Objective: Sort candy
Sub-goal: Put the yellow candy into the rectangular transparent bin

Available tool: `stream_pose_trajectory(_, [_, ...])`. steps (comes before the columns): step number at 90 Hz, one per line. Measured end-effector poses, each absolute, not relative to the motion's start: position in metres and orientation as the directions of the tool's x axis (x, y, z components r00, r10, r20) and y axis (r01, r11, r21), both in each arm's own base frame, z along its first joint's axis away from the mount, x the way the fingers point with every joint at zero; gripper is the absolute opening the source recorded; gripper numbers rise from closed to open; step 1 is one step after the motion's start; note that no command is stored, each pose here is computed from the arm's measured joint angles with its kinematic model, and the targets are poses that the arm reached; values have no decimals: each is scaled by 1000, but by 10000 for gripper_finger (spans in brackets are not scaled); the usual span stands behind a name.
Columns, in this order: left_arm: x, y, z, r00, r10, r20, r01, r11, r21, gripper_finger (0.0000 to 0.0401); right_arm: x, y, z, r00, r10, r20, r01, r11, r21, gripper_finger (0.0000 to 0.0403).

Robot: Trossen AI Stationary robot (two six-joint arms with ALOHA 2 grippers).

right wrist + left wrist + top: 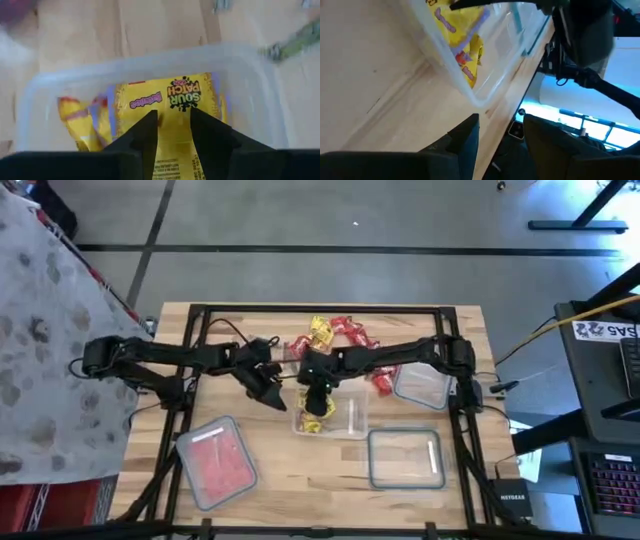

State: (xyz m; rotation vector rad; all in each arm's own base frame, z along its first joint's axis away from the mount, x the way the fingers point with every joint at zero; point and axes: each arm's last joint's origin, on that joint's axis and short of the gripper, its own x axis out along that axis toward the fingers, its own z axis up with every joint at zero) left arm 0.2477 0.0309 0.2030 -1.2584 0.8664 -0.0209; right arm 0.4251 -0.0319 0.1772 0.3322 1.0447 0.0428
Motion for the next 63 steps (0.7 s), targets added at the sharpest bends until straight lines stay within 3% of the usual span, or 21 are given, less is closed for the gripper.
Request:
stream_pose_trajectory(42, [248,34,203,703,-438,-561,-443,349,-826,136,426,-28,177,511,133,-849,141,961,236,90])
stream_pose_trajectory(63, [247,34,204,707,-435,-557,-440,347,-829,136,416,-35,235,593,119,-797,71,978,198,90])
